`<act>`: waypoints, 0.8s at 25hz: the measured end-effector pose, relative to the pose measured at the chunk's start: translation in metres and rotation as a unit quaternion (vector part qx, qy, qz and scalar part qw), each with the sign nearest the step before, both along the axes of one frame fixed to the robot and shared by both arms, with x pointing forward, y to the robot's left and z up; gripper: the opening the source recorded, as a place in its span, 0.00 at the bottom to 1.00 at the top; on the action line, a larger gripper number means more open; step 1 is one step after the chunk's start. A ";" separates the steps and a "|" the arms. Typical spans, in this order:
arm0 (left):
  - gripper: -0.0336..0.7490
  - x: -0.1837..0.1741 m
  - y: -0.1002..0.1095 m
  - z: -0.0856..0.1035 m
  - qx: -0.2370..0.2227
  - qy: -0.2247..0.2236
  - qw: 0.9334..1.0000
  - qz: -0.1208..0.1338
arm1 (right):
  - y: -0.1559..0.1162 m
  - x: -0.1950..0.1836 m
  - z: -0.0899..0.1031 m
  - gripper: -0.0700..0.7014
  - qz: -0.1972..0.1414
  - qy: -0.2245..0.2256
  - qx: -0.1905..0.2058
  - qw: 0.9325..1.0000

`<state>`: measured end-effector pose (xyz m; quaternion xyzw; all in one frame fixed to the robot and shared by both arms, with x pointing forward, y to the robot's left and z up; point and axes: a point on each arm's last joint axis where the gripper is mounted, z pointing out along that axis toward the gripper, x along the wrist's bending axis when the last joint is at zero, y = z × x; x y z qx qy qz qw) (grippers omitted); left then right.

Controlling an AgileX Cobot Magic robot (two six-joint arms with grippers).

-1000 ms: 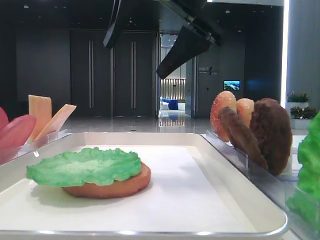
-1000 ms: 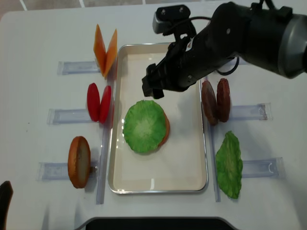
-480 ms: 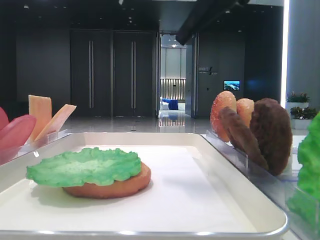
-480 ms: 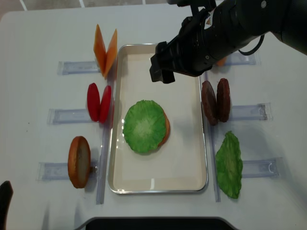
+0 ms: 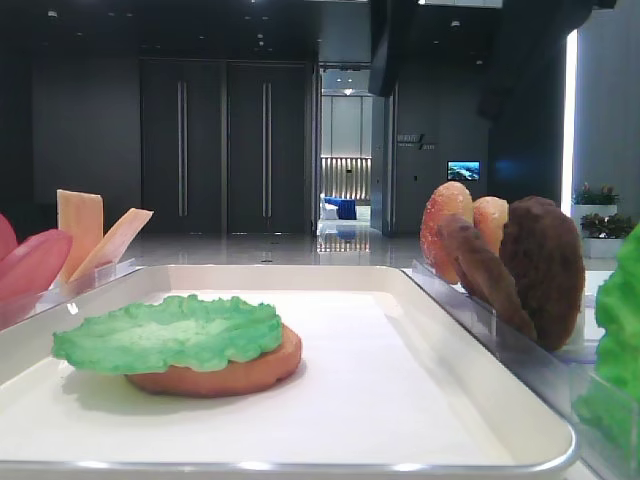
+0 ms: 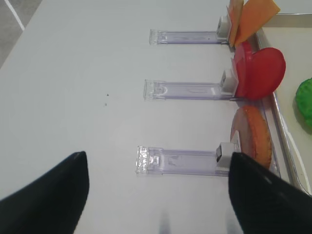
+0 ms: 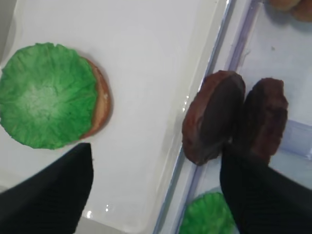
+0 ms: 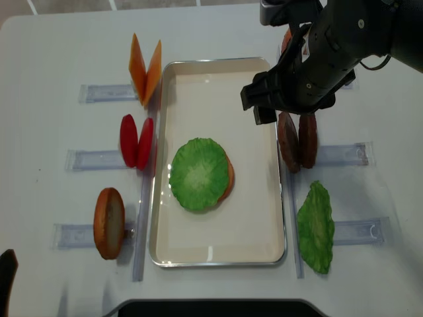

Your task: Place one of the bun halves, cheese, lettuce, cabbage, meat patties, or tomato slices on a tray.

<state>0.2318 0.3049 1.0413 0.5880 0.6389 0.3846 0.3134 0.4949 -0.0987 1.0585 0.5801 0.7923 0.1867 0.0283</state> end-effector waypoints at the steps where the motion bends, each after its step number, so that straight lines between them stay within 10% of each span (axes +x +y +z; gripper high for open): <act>1: 0.93 0.000 0.000 0.000 0.000 0.000 1.000 0.000 | -0.003 0.001 0.000 0.76 -0.002 0.006 -0.004 1.000; 6: 0.93 0.000 0.000 0.000 0.000 0.000 1.000 0.000 | -0.060 0.028 0.004 0.76 -0.053 0.042 -0.027 0.997; 13: 0.93 0.000 0.000 0.000 0.000 0.000 1.000 0.000 | -0.193 0.052 0.002 0.76 -0.193 0.083 -0.056 0.976; 20: 0.93 0.000 0.000 0.000 0.000 0.000 1.000 0.000 | -0.220 0.034 0.010 0.76 -0.214 0.073 -0.078 0.971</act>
